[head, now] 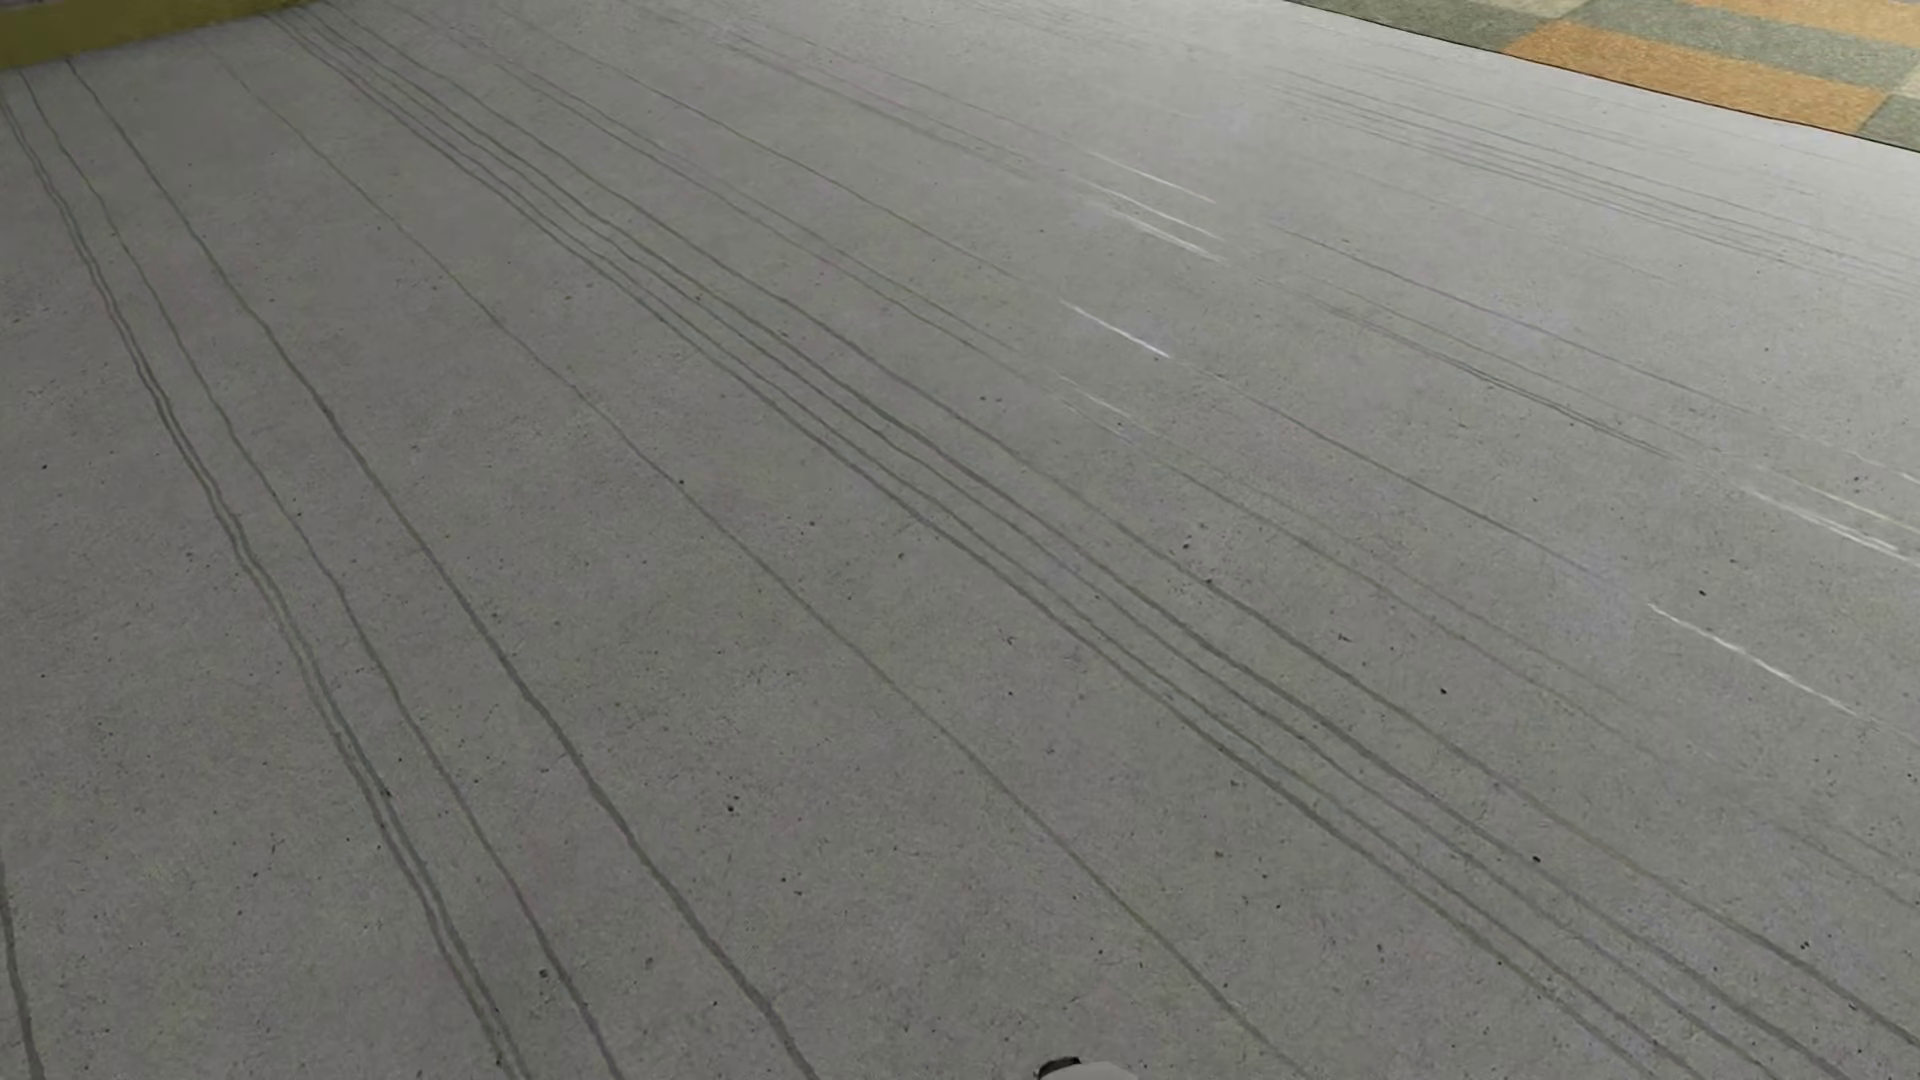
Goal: Approach the sofa
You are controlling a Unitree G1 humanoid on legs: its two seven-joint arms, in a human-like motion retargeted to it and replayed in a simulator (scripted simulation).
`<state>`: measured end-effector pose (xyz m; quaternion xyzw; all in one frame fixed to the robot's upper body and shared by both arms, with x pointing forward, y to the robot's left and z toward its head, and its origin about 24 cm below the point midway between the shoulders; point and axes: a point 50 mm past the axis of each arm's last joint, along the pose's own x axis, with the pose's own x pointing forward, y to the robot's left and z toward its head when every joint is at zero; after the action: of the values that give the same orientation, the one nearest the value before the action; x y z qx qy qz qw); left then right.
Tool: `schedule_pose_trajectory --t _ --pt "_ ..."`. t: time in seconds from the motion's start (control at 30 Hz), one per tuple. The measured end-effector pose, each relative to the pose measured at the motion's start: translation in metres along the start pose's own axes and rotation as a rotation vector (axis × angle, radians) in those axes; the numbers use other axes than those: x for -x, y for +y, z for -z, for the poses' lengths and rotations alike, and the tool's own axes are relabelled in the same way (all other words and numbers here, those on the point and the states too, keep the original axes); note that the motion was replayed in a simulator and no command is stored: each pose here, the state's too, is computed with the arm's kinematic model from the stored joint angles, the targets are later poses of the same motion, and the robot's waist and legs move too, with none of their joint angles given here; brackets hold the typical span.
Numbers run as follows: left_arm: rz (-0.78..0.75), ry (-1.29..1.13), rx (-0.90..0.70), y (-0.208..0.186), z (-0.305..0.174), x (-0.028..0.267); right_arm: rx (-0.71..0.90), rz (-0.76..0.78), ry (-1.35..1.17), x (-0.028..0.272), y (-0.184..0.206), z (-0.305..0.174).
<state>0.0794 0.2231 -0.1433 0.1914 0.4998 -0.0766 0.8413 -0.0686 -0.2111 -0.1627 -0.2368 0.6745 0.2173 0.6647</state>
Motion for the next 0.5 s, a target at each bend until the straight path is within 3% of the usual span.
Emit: schedule_pose_trajectory --t 0.13,0.27,0.37,0.43,0.5 --pt "0.105 0.159 -0.09 -0.027 0.045 0.012 -0.06 0.128 -0.224 0.0 -0.048 -0.067" --pt "0.135 0.269 -0.097 -0.035 0.083 0.034 -0.06 0.295 -0.55 0.033 -0.112 -0.153" --pt "0.156 0.345 -0.092 -0.043 0.103 0.044 -0.072 0.404 -0.701 0.062 -0.15 -0.192" --pt "0.174 0.382 -0.107 -0.046 0.112 0.049 -0.09 0.409 -0.706 0.064 -0.15 -0.188" --pt "0.184 0.459 -0.132 -0.046 0.127 0.056 -0.121 0.327 -0.59 0.038 -0.123 -0.165"
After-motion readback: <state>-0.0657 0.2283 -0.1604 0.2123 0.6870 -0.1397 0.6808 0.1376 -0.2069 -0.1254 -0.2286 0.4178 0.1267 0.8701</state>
